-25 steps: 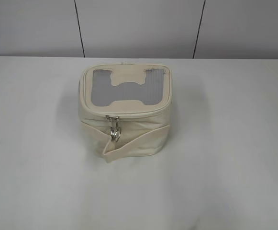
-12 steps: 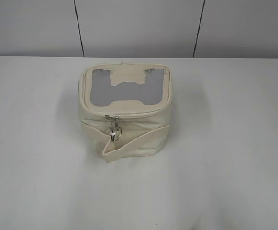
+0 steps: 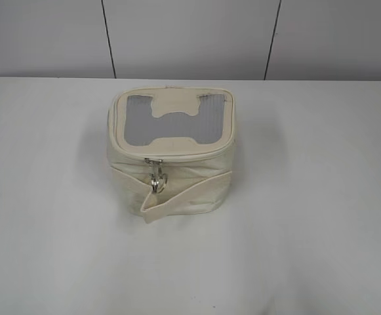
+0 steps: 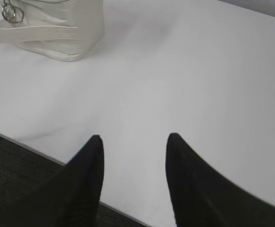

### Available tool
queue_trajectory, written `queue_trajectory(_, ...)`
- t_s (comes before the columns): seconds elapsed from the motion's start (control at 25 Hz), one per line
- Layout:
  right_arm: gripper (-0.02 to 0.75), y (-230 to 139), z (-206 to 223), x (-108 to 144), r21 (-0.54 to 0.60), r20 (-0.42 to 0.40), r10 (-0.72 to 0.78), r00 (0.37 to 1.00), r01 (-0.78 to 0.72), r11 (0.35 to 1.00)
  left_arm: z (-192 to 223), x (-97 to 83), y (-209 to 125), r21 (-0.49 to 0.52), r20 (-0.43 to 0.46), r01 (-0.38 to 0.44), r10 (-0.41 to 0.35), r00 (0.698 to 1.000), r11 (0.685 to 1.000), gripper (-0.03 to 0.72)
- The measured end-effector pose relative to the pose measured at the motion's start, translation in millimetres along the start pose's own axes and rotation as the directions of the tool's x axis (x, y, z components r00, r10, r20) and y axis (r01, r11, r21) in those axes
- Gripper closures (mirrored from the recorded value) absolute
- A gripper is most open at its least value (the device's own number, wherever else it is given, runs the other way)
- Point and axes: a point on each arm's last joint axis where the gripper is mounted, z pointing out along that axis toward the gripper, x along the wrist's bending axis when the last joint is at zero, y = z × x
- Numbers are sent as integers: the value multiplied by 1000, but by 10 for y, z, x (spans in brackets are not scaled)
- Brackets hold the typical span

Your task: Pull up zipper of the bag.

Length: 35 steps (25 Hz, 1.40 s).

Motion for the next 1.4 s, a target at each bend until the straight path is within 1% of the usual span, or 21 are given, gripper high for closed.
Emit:
queue_trajectory(0.2, 388, 0, 0, -1, 0, 1, 67, 998, -67, 998, 0, -5, 0, 0, 4, 6, -6, 1000, 1000, 463)
queue_trajectory(0.56, 388, 3, 5, -5, 3, 5, 74, 997, -74, 997, 0, -13, 1, -1, 13, 11, -11, 1000, 1000, 463)
queue_trajectory(0.8, 389, 1, -1, -5, -3, 12, 76, 997, -76, 997, 1, -14, 1, -1, 3, 15, -15, 1000, 1000, 462)
queue_trajectory(0.88, 389, 1, 0, -4, -3, 34, 87, 996, -87, 996, 2, -18, 2, -1, -23, 27, -27, 999, 1000, 462)
queue_trajectory(0.96, 389, 2, 2, -2, -3, 73, 105, 992, -105, 994, 5, -23, 3, -1, -71, 49, -49, 996, 999, 462)
queue_trajectory(1.12, 389, 5, 6, 3, -9, 170, 153, 974, -153, 988, 12, -35, 7, -6, -180, 99, -98, 979, 995, 462)
queue_trajectory(1.24, 390, 7, 8, 5, -16, 226, 179, 958, -181, 983, 15, -40, 8, -10, -220, 118, -117, 968, 993, 462)
queue_trajectory(1.32, 390, 8, 9, 6, -18, 248, 190, 950, -191, 981, 17, -42, 9, -13, -245, 129, -128, 961, 992, 462)
queue_trajectory(1.4, 390, 9, 9, 6, -20, 253, 192, 948, -194, 981, 18, -45, 10, -15, -267, 139, -138, 954, 990, 462)
